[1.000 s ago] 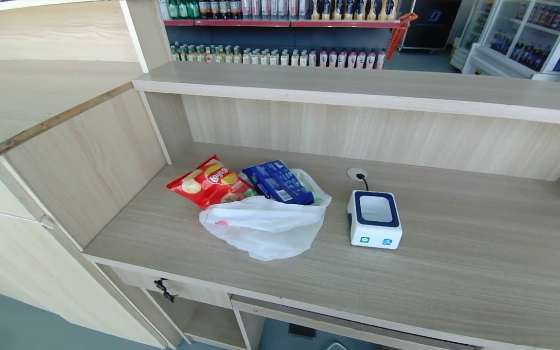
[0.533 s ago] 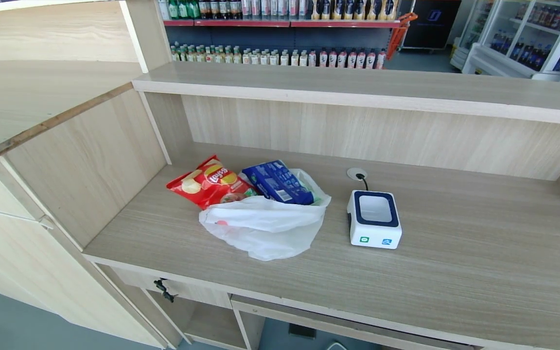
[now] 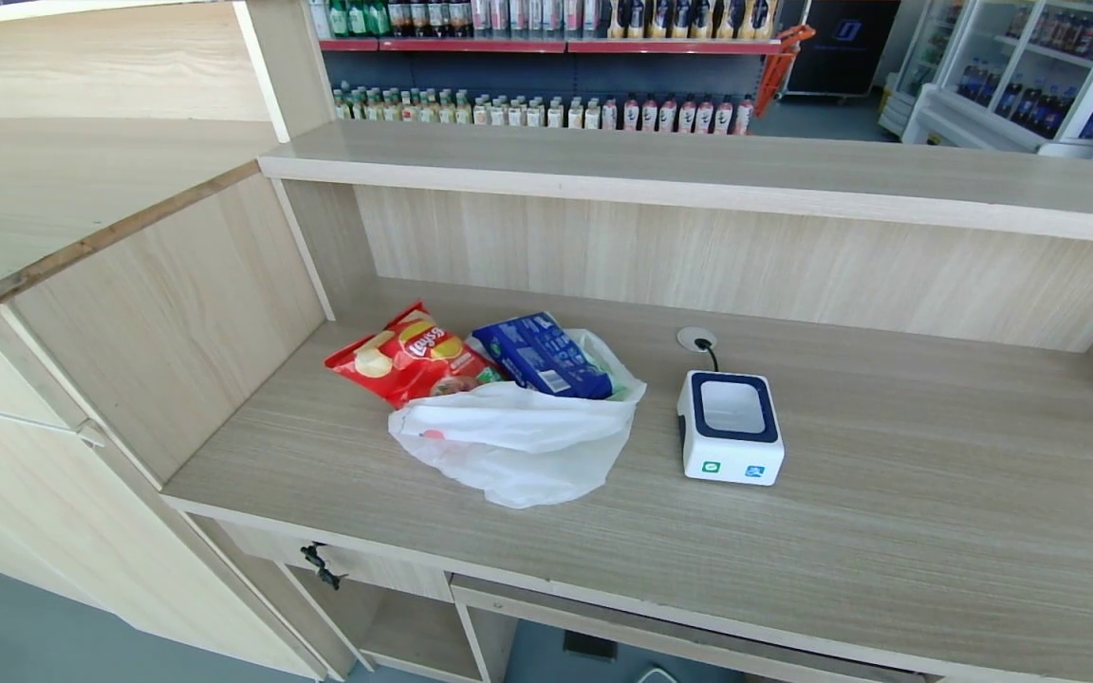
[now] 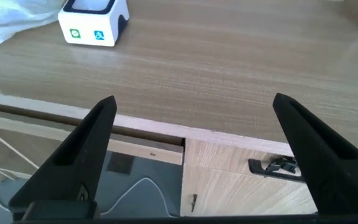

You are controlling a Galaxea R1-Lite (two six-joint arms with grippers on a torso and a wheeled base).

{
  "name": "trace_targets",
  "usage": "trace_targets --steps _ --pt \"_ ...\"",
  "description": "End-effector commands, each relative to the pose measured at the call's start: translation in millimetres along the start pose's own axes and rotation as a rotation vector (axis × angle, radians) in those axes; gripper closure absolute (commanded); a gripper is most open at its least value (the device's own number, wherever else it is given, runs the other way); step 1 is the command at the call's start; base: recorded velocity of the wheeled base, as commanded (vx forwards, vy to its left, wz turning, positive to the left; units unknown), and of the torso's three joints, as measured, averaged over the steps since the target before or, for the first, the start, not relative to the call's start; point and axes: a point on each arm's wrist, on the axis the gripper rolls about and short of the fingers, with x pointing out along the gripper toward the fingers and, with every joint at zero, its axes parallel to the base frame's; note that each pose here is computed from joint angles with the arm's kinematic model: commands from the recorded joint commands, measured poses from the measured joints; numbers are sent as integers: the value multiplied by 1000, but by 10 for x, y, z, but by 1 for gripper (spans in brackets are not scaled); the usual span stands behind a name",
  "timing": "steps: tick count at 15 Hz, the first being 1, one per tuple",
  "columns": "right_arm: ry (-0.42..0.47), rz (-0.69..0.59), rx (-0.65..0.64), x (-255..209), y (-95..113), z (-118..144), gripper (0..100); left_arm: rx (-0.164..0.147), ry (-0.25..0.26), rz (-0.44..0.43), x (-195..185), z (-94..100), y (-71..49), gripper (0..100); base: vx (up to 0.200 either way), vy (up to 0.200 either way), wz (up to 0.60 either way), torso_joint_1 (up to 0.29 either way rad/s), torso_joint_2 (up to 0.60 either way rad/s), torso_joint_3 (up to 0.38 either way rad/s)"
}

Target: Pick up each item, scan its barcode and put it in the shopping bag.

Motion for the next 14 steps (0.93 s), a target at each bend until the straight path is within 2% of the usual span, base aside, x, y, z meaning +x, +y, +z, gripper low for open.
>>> trace_targets --steps 1,3,14 --pt "3 0 37 1 0 1 0 0 1 1 1 1 0 100 0 0 0 0 0 0" --pt "4 2 88 2 1 -3 0 0 -1 0 0 1 0 100 0 0 0 0 0 0" --pt "3 0 74 1 0 1 0 0 1 0 1 1 0 100 0 0 0 0 0 0"
